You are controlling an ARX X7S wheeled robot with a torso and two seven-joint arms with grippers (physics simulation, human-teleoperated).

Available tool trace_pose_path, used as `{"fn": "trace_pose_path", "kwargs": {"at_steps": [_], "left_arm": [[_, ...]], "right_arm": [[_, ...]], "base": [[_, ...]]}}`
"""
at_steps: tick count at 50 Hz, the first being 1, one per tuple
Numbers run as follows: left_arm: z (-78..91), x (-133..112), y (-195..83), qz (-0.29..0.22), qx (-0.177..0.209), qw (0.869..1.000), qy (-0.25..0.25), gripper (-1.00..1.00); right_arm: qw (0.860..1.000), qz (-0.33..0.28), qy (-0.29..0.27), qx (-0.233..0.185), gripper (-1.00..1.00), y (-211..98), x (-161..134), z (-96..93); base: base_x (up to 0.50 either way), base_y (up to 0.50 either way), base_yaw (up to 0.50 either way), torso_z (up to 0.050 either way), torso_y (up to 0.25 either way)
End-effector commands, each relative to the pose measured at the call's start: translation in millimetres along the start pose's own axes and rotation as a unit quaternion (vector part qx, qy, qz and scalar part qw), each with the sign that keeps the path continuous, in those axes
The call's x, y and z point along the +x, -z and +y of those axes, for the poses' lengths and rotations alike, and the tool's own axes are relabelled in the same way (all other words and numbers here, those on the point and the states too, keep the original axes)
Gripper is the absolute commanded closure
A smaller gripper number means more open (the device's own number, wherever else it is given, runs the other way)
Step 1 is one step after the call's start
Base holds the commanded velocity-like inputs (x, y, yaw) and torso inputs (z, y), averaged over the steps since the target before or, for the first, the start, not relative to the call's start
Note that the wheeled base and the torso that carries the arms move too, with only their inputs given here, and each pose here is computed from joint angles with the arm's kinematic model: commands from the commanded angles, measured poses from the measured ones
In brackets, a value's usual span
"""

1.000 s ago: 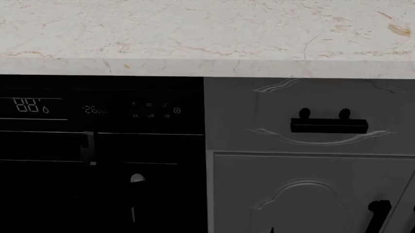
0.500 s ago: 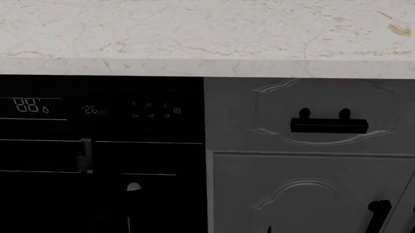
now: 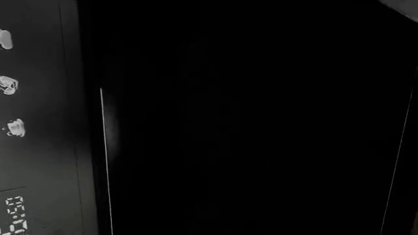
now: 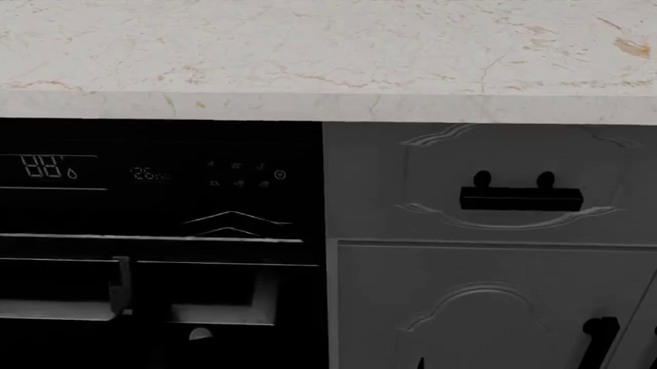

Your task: Open the dishwasher door

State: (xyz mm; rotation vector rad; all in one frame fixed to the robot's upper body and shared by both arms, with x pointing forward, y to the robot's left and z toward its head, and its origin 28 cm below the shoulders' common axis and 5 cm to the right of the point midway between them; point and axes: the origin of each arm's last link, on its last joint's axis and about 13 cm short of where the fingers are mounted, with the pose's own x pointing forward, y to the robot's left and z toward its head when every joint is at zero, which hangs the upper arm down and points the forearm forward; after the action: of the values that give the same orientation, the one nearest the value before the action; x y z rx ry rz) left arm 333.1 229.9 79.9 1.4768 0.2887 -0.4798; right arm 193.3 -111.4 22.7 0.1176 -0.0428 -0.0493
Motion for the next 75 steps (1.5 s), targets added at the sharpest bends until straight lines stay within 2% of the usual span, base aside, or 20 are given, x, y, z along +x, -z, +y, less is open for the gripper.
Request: {"fn": "trace_pose_path", "kwargs": {"at_steps": [1, 19, 38, 43, 52, 57, 75], "left_arm": [[-6.5, -22.5, 9.8, 0.02, -0.047, 0.999, 0.019, 1.0], [-22.2, -48.4, 14.2, 0.035, -0.078, 0.995, 0.049, 1.0], [-33.2, -65.1, 9.5, 0.031, -0.1, 0.991, 0.086, 1.0], [-44.2, -74.1, 7.6, 0.028, -0.116, 0.987, 0.108, 1.0], [-55.1, -87.0, 6.9, 0.023, -0.135, 0.983, 0.118, 1.0], [-61.0, -95.2, 5.7, 0.021, -0.137, 0.983, 0.12, 1.0], [-98.3, -112.7, 5.6, 0.023, -0.129, 0.983, 0.125, 1.0]], "right_arm": [[1.0, 0.0, -0.001, 0.002, -1.0, 0.9, -1.9, 0.0], [1.0, 0.0, -0.002, 0.003, -1.0, 1.1, -2.9, 0.8], [1.0, -0.002, 0.001, 0.003, -1.0, -0.7, -3.4, -1.3], [1.0, -0.003, 0.0, 0.005, -1.0, -0.9, -2.6, -1.2], [1.0, -0.003, 0.001, 0.004, -1.0, -0.6, -3.2, -1.8], [1.0, -0.004, 0.001, 0.005, -1.0, -1.4, -3.2, -1.7], [1.0, -0.003, 0.001, 0.004, -1.0, -1.1, -3.9, -1.1]], "base": [[0.0, 0.0, 0.0, 0.0, 0.0], [0.0, 0.0, 0.0, 0.001, 0.003], [0.0, 0.0, 0.01, 0.002, 0.003], [0.0, 0.0, 0.01, 0.0, 0.002], [0.0, 0.0, 0.0, 0.001, 0.002], [0.0, 0.0, 0.01, 0.002, 0.004], [-0.01, 0.0, 0.01, 0.004, 0.007]]}}
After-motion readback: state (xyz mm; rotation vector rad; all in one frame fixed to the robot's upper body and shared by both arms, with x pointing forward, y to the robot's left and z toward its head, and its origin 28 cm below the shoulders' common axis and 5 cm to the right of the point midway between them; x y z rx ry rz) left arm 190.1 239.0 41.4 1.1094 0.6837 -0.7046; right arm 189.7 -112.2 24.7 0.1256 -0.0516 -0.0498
